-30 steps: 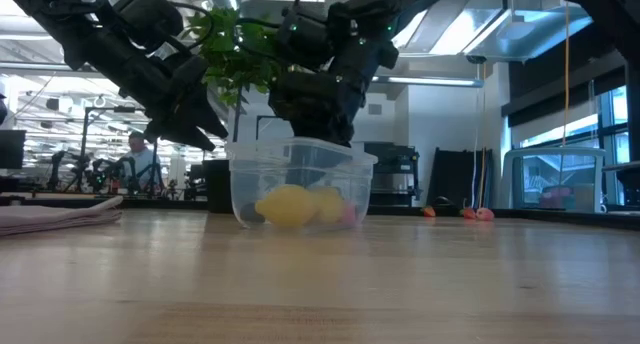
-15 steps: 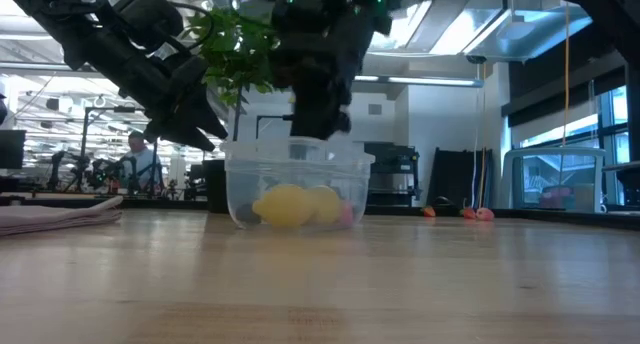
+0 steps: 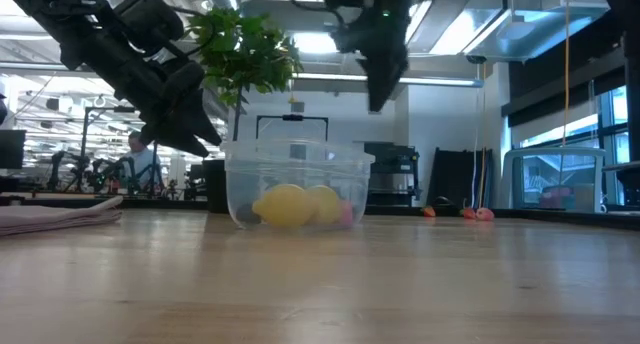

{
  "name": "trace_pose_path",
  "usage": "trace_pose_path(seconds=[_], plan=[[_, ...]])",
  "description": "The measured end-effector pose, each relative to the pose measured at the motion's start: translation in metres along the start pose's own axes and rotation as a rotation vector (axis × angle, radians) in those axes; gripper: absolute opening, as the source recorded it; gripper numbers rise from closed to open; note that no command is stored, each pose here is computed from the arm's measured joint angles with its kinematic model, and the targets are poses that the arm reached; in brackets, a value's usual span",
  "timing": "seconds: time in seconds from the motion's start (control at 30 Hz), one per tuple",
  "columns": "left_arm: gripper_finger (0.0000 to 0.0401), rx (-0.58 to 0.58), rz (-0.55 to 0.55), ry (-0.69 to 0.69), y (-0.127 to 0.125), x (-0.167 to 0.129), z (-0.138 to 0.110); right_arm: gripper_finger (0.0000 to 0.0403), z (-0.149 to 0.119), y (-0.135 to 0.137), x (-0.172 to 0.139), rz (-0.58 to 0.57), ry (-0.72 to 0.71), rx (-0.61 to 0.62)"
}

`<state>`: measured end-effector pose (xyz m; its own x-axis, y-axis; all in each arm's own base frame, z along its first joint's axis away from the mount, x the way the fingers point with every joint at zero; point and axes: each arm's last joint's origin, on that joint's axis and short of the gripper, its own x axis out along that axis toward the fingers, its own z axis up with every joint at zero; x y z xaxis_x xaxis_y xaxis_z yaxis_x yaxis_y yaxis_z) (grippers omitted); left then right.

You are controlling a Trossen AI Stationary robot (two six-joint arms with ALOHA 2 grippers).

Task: Pick and placing Produce into tupperware
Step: Put the peach into the transparent bin

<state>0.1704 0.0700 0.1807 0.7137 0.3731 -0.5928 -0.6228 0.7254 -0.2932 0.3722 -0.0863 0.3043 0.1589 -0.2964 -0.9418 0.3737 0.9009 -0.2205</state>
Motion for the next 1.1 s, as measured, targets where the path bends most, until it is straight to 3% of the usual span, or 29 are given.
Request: trace_pose_path(seconds=[0.13, 0.27, 0.57, 0.7, 0.97, 1.1], plan=[[0.0225, 0.000, 0.000, 0.000, 0.000, 0.000, 0.000, 0.0139, -0.011, -0.019, -0.010, -0.160, 0.047, 0.001], [0.0225, 0.000, 0.000, 0.000, 0.000, 0.000, 0.000, 0.0139, -0.016, -0.035, -0.012, -0.173, 0.090, 0.016], [0.0225, 0.000, -0.001, 0.000, 0.000, 0.000, 0.000, 0.0147, -0.024, -0.059, 0.003, -0.138, 0.182, -0.080], [0.0225, 0.000, -0.001, -0.002, 0.000, 0.000, 0.000, 0.0184, -0.041, -0.076, 0.024, -0.087, 0.271, -0.046], [0.0225, -0.002, 0.002, -0.016, 0.000, 0.000, 0.001, 0.0303, -0.078, -0.104, 0.086, -0.100, 0.369, 0.036], [0.0225, -0.003, -0.002, -0.024, -0.001, 0.000, 0.002, 0.0331, -0.099, -0.109, 0.112, -0.100, 0.433, 0.072]])
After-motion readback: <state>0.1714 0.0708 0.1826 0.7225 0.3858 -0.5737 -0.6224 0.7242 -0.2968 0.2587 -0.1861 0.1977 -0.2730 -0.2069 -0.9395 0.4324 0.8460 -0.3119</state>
